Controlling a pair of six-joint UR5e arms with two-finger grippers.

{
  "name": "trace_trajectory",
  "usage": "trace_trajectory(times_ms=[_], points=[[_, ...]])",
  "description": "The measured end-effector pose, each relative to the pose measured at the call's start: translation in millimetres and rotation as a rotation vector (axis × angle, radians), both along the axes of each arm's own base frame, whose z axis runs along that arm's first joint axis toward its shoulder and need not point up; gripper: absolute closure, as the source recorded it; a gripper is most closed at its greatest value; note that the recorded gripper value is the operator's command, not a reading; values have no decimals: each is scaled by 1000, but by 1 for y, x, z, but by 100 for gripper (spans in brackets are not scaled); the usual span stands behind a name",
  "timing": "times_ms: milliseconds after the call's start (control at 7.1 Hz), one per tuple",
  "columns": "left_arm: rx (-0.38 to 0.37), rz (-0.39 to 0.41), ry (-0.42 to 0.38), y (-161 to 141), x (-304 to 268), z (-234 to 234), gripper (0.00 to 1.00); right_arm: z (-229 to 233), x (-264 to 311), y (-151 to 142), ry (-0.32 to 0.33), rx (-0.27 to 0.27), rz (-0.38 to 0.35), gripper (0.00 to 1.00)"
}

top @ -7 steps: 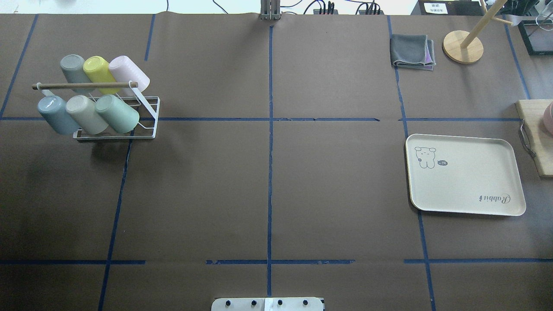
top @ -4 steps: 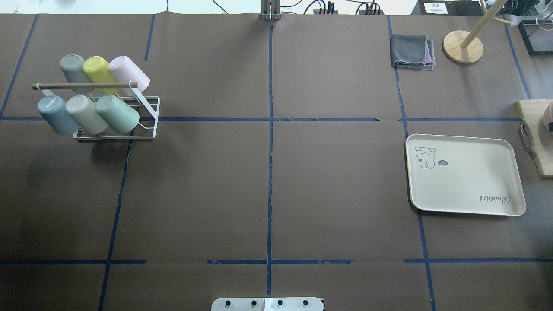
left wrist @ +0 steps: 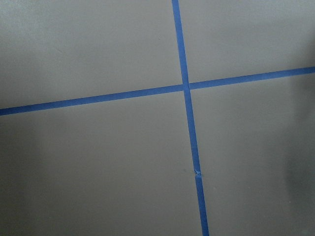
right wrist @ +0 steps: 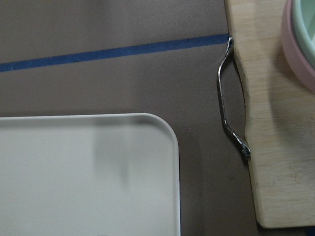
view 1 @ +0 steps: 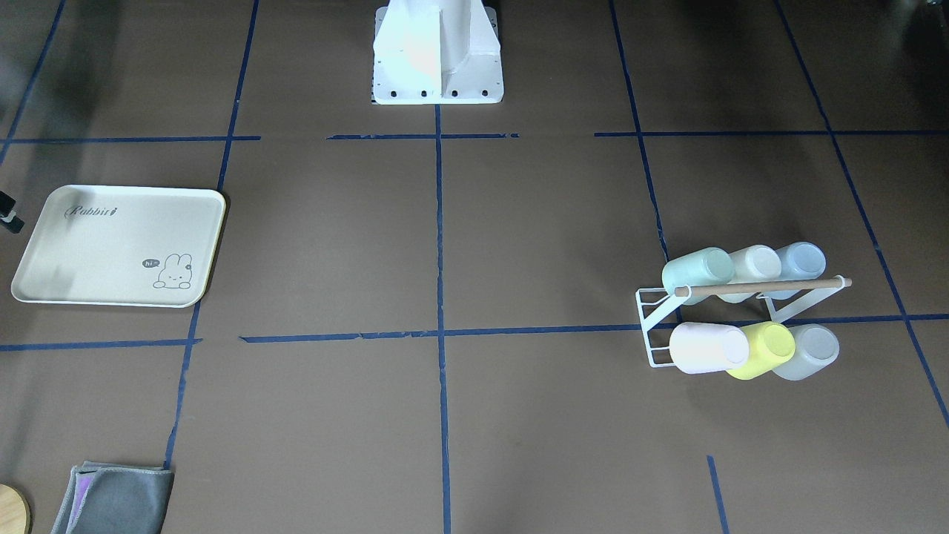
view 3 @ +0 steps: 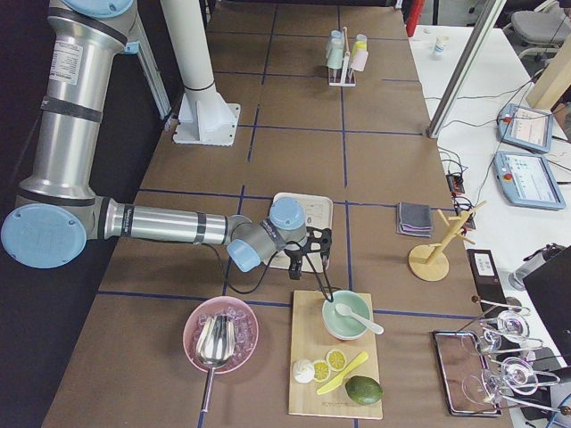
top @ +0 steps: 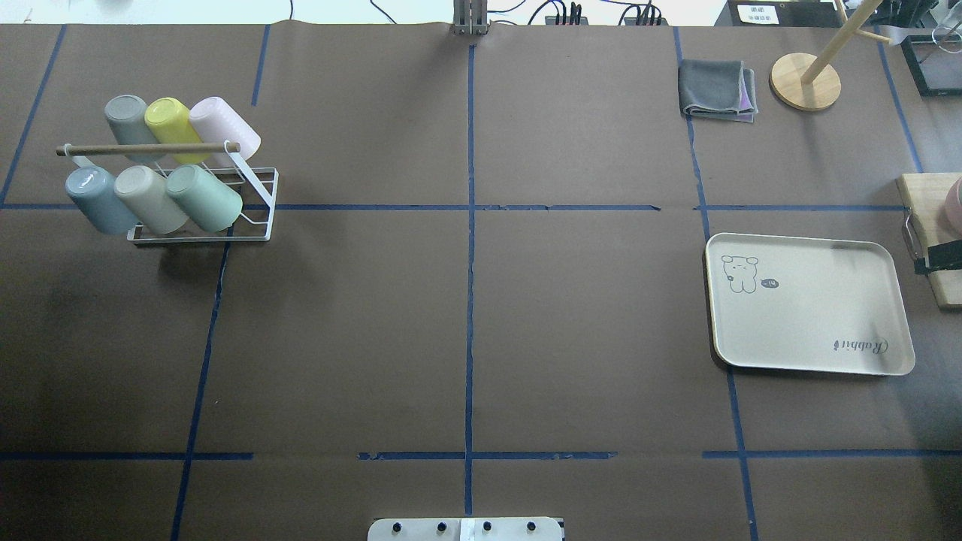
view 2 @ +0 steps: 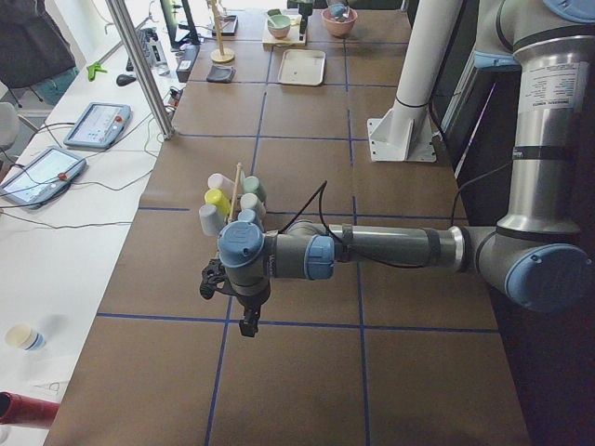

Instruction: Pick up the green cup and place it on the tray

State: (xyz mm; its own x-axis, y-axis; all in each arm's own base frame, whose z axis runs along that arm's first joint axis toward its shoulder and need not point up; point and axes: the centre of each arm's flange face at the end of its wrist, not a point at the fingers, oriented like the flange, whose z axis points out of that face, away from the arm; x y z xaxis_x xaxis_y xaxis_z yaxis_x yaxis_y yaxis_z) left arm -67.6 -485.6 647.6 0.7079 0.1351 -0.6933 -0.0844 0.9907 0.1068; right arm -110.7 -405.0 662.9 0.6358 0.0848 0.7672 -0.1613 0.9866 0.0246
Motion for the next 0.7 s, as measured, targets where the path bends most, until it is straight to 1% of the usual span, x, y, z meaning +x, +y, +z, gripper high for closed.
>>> trace_trajectory(times_ms=[141,282,704], points=[[0,0,0,0,0,0,0,16,-10,6,-5,2,-6,1],[0,0,0,0,0,0,0,21,-21,9,-10,-3,-11,1],[1,1,0,0,0,0,0,20,-40,13,-7,0,-28,3]])
